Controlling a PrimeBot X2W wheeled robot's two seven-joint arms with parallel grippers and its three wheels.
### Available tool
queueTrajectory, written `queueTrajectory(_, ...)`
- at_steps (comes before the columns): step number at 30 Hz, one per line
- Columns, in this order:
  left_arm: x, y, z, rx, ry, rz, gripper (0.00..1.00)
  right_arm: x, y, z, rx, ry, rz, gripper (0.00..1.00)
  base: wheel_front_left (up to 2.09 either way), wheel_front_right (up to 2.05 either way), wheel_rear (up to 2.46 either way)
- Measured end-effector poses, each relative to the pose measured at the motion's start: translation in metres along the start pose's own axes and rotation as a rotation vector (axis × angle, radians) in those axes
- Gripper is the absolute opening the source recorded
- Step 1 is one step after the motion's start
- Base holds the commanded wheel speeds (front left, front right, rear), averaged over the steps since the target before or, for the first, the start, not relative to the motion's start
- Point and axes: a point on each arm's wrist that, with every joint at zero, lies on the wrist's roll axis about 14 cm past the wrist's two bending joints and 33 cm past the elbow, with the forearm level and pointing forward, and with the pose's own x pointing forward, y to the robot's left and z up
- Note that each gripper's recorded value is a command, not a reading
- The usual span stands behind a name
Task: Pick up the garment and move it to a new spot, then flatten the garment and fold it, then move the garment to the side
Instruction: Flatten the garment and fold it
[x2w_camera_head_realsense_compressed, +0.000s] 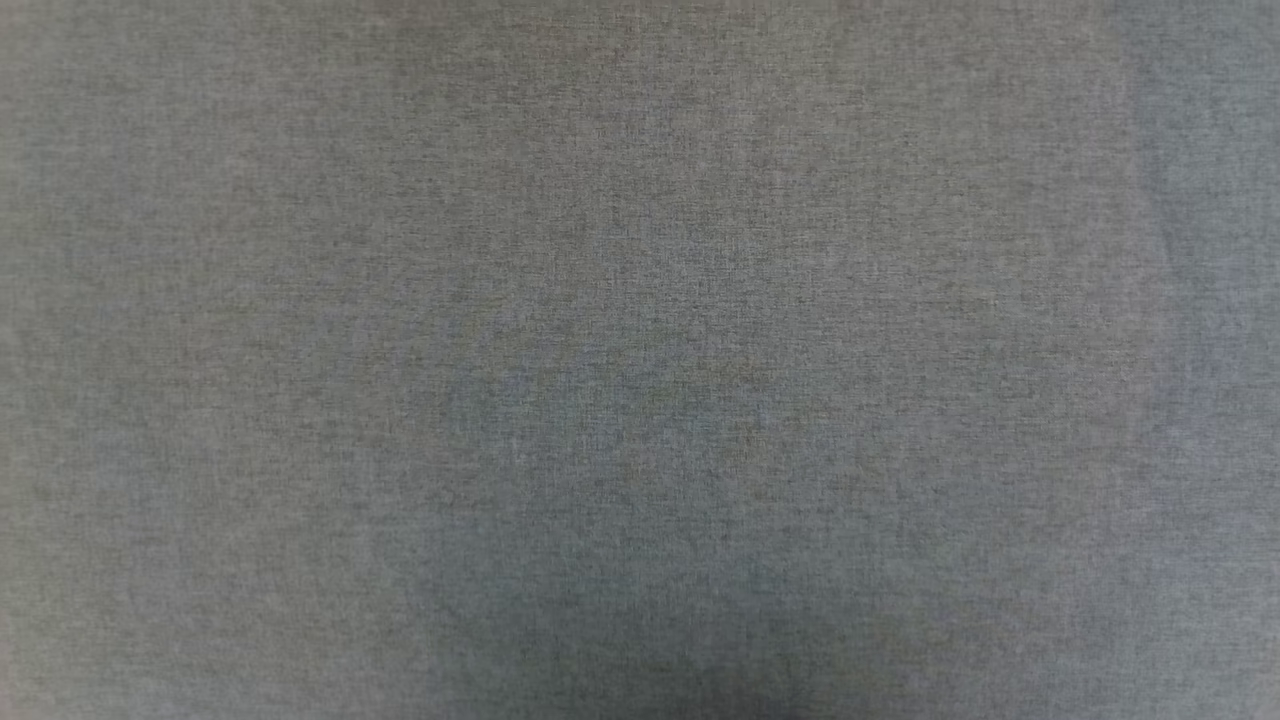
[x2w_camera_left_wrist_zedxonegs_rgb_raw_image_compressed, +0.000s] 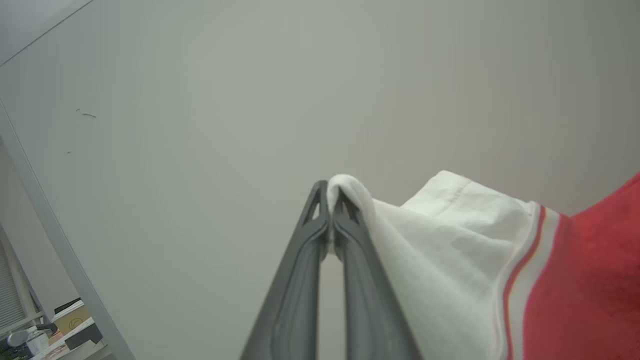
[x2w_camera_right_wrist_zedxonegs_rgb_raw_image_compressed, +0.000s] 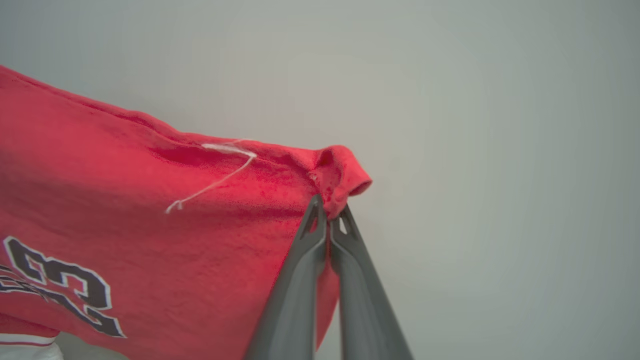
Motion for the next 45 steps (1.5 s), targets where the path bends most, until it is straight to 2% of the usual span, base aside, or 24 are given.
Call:
queueTrajectory(6,-0.018,-0.019,-0.05,-0.077,0.072,-0.012,0.0,-0.002,0.022,-0.063,0.045,0.106,0.053,0.0,0.0,0.0,0.0)
queueTrajectory(11,-0.061,-0.054,-0.102,-0.171,0.201,-0.049,0.0,-0.02,0.051,-0.119,0.109,0.203,0.109,0.0,0.0,0.0,0.0)
queueTrajectory(19,-0.138,-0.089,-0.131,-0.228,0.335,-0.072,0.0,-0.07,0.092,-0.177,0.124,0.343,0.211,0.0,0.0,0.0,0.0)
queueTrajectory(20,-0.174,-0.099,-0.128,-0.268,0.378,-0.057,0.0,-0.096,0.104,-0.188,0.143,0.378,0.242,0.0,0.0,0.0,0.0)
queueTrajectory(30,-0.303,-0.137,-0.091,-0.392,0.564,-0.037,0.0,-0.196,0.132,-0.202,0.245,0.484,0.296,0.0,0.0,0.0,0.0)
queueTrajectory(38,-0.393,-0.159,-0.052,-0.47,0.728,-0.012,0.0,-0.273,0.142,-0.202,0.27,0.558,0.314,0.0,0.0,0.0,0.0)
queueTrajectory(45,-0.458,-0.163,-0.024,-0.564,0.852,0.095,0.0,-0.332,0.155,-0.202,0.306,0.61,0.316,0.0,0.0,0.0,0.0)
